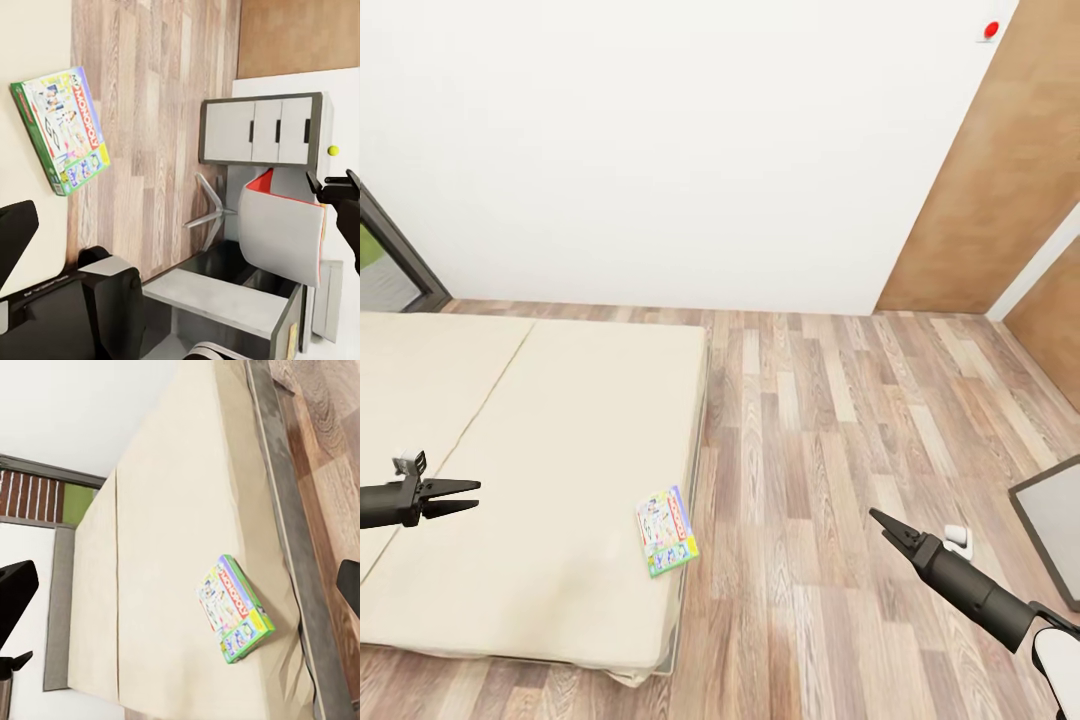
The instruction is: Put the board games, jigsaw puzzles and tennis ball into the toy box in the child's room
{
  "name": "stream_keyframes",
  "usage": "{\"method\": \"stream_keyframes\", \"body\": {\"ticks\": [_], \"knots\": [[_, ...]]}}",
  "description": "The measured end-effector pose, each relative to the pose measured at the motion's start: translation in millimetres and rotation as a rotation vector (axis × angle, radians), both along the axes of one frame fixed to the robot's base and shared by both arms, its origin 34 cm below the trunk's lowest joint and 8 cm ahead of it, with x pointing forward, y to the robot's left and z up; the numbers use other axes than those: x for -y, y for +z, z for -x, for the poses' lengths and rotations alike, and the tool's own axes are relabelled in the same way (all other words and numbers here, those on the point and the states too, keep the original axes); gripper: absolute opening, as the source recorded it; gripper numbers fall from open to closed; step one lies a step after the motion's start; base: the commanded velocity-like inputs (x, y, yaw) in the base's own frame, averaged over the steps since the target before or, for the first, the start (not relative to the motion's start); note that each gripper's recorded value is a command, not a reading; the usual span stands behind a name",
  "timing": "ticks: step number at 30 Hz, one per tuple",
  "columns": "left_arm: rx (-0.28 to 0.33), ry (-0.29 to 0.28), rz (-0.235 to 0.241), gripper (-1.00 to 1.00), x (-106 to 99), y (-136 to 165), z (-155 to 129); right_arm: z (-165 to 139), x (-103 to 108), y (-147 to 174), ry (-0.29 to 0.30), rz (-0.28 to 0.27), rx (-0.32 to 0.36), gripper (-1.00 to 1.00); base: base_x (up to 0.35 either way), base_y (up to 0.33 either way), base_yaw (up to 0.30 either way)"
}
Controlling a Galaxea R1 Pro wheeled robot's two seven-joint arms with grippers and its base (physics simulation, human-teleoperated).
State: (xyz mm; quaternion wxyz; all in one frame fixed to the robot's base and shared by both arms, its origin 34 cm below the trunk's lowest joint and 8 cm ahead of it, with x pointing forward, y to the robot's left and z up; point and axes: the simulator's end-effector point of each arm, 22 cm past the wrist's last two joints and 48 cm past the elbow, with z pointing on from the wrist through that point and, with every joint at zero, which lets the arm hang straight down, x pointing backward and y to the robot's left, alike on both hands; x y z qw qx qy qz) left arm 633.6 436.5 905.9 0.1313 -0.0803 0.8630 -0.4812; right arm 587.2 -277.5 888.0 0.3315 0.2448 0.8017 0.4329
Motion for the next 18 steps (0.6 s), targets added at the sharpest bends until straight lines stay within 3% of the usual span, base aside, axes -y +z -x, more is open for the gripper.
{"method": "stream_keyframes", "body": {"ticks": [18], "knots": [[0.029,0.0,0.0,1.0,0.0,15.0,-1.8,-2.5,-1.5,13.1,0.001,0.0,0.028,1.0,0.0,0.0,0.0]]}}
